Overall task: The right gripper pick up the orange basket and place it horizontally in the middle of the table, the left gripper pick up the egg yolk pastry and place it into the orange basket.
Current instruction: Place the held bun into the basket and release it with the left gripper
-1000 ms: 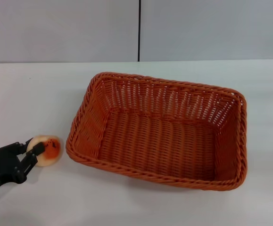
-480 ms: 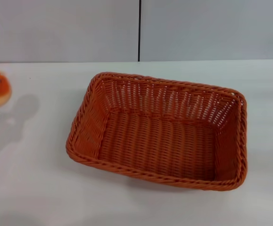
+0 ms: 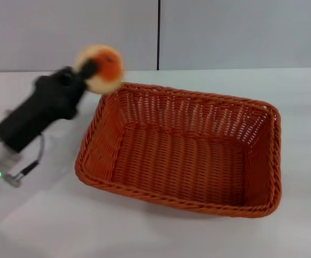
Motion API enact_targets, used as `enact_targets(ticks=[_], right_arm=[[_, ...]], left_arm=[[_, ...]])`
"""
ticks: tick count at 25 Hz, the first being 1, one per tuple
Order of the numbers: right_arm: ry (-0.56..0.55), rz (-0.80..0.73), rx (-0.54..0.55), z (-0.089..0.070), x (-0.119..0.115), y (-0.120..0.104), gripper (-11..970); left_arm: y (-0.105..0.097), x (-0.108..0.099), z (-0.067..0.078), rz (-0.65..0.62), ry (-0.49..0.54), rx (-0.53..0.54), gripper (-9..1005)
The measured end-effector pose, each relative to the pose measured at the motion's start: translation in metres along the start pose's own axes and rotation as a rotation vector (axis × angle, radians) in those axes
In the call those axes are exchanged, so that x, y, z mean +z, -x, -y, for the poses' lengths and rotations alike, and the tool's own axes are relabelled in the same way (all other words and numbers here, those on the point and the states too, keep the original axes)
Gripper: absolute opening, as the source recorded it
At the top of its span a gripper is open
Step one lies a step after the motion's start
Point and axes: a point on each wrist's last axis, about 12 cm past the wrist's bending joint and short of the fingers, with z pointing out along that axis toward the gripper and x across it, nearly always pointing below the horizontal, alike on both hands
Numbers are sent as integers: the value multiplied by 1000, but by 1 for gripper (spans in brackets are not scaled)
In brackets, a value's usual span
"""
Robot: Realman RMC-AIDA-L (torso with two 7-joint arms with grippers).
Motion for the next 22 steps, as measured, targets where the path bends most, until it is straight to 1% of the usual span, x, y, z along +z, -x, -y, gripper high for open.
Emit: enact_targets(ticks=[2, 4, 8, 9, 16, 17, 18, 19, 22], right_arm=[[0, -2, -1, 0, 0, 0, 477], [2, -9, -3, 1, -1, 0, 477], [-1, -16, -3, 2, -4, 0, 477], [-2, -16, -3, 2, -4, 0, 477], [6, -14, 3, 1, -1, 0, 477], [7, -14, 3, 0, 0, 0, 477], [7, -14, 3, 0, 0, 0, 477], [9, -13, 4, 0, 0, 0, 477], [10, -13, 6, 0, 0, -1, 477]], left_arm=[[-3, 8, 1, -40, -35, 8, 81], [-6, 11, 2, -49, -32, 3, 97], [-7, 9, 3, -39, -22, 0, 127], [-6, 6, 2, -29, -15, 3, 135], [-3, -2, 1, 13, 24, 6, 349], [0, -7, -1, 45, 58, 10, 593], [0, -7, -1, 45, 58, 10, 622], [2, -11, -3, 74, 89, 14, 651], [3, -14, -3, 106, 119, 26, 737]])
